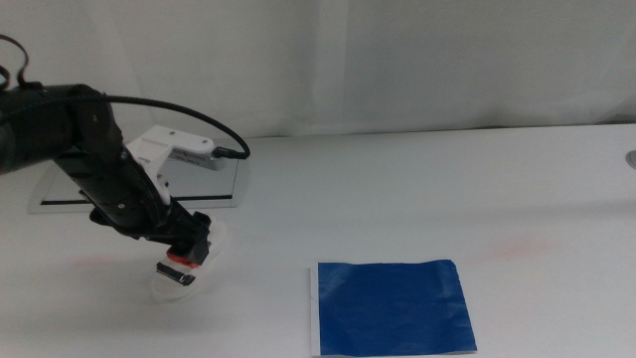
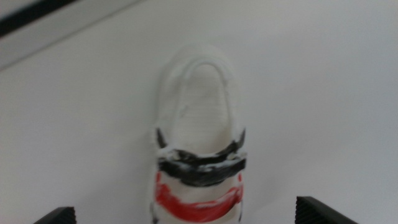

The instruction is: Use one arm to grab the shoe from the table and place it on the mat.

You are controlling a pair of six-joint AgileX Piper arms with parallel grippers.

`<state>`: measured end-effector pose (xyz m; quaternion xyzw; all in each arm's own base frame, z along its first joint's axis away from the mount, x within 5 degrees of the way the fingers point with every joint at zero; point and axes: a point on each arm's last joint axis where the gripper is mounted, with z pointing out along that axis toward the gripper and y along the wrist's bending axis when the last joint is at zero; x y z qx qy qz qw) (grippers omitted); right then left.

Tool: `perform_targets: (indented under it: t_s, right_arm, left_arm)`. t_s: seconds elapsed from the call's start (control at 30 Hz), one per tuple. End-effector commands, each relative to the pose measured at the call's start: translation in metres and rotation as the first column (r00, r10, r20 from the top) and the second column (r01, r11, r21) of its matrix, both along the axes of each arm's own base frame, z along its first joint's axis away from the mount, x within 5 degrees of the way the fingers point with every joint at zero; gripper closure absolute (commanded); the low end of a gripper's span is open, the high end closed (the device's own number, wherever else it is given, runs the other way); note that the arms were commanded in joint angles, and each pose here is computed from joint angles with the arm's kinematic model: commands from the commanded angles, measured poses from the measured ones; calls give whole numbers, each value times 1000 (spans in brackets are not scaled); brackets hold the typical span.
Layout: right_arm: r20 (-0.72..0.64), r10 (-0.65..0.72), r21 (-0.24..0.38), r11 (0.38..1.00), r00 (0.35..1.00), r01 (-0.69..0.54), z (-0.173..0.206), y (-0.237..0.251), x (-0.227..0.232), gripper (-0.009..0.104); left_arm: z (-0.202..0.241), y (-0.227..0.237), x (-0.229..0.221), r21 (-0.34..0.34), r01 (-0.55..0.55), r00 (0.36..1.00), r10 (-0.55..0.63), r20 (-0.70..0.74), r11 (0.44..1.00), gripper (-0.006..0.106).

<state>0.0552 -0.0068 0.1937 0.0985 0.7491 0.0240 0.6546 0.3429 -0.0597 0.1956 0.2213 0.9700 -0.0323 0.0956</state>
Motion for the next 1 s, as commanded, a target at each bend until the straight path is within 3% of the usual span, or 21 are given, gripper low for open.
perform_targets:
  t_s: [0.0,0.83,0.97]
  right_arm:
    - [-6,-8,-8,1000,1000,8,-12,0,-1,-8]
    - [-6,-8,-8,1000,1000,8,-12,0,-1,-8]
    - [-6,-8,-8,1000,1000,8,-12,0,-1,-8]
  left_arm:
    - [-5,-6,2,-6,-5,1000,5,-17,1000,13]
    - [-49,-21,13,9,-58,998,58,-38,998,14]
    - [-49,-21,13,7,-65,997,66,-37,998,22]
